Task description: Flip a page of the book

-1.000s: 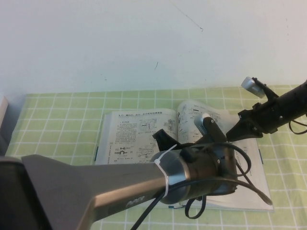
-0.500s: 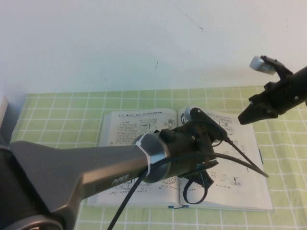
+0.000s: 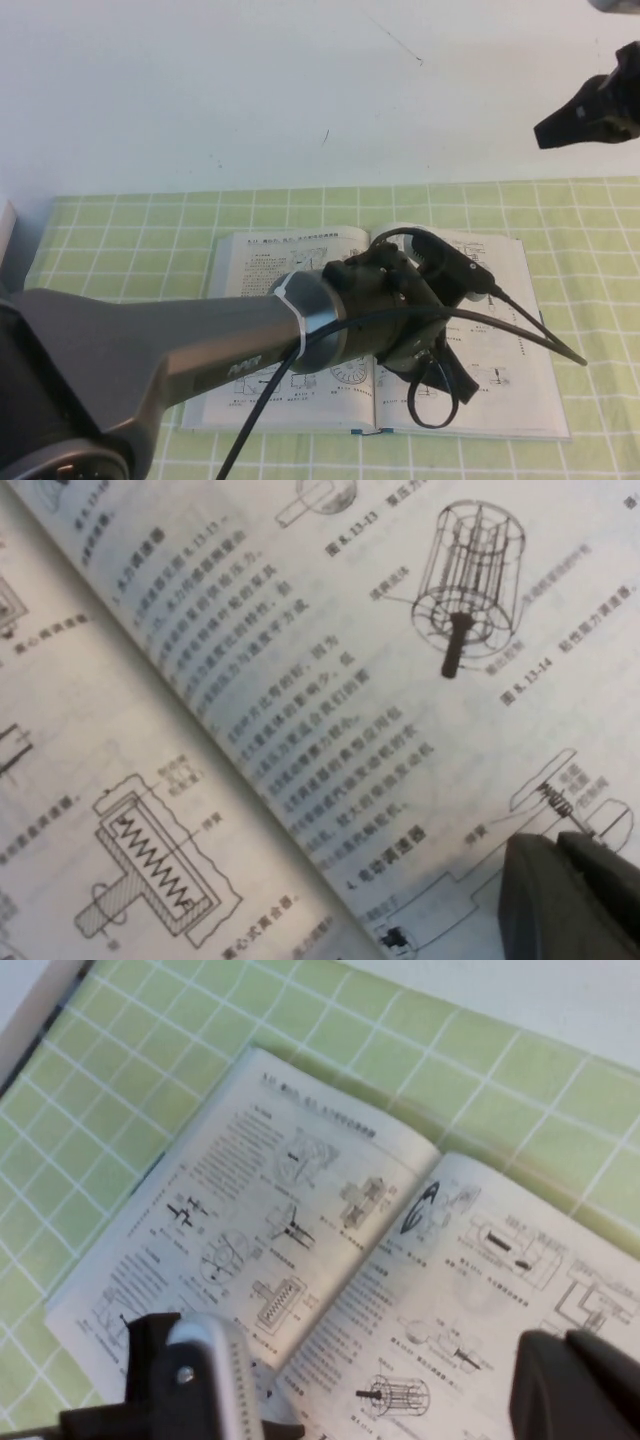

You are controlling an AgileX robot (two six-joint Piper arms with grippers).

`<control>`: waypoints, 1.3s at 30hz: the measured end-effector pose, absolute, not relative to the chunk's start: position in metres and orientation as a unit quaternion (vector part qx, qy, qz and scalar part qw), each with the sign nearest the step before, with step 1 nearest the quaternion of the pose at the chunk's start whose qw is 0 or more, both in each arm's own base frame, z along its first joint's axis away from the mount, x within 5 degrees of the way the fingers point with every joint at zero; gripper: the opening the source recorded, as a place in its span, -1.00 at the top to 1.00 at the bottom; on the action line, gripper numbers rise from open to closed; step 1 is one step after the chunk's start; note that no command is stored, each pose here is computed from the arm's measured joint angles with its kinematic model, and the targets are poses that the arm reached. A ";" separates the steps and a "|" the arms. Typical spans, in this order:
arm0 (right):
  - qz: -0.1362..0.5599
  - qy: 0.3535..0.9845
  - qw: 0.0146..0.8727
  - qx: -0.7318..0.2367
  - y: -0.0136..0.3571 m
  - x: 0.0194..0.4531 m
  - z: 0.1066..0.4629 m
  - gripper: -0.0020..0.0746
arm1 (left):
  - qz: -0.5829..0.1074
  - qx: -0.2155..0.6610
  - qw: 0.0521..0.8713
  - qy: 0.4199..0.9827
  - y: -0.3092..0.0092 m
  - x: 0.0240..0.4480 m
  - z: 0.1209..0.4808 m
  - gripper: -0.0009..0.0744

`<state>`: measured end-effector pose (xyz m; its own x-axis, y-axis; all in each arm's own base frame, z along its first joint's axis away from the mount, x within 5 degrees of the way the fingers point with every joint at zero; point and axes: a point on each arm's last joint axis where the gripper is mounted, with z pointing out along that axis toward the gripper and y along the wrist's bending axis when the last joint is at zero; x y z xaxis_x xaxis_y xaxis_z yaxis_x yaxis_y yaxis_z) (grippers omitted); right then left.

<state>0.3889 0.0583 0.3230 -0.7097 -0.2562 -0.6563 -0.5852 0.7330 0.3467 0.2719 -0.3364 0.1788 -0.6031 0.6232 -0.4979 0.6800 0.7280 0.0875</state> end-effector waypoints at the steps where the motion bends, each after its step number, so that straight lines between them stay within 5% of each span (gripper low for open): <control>1: 0.273 0.880 0.307 -0.240 0.058 0.382 0.330 0.95 | -0.058 0.363 0.255 0.894 -0.337 0.272 0.179 0.99; 7: 0.235 0.869 0.363 -0.240 0.054 0.337 0.348 0.95 | -0.069 0.361 0.274 0.889 -0.334 0.270 0.197 0.99; 11: 0.198 0.853 0.418 -0.243 0.050 0.298 0.355 0.95 | -0.092 0.357 0.336 0.867 -0.324 0.264 0.250 0.99; 20: 0.129 0.819 0.510 -0.230 0.041 0.213 0.347 0.95 | -0.185 0.324 0.465 0.803 -0.255 0.208 0.341 0.99; 39: 0.096 0.772 0.596 -0.196 0.035 0.110 0.307 0.95 | -0.213 0.319 0.531 0.755 -0.103 0.093 0.300 0.99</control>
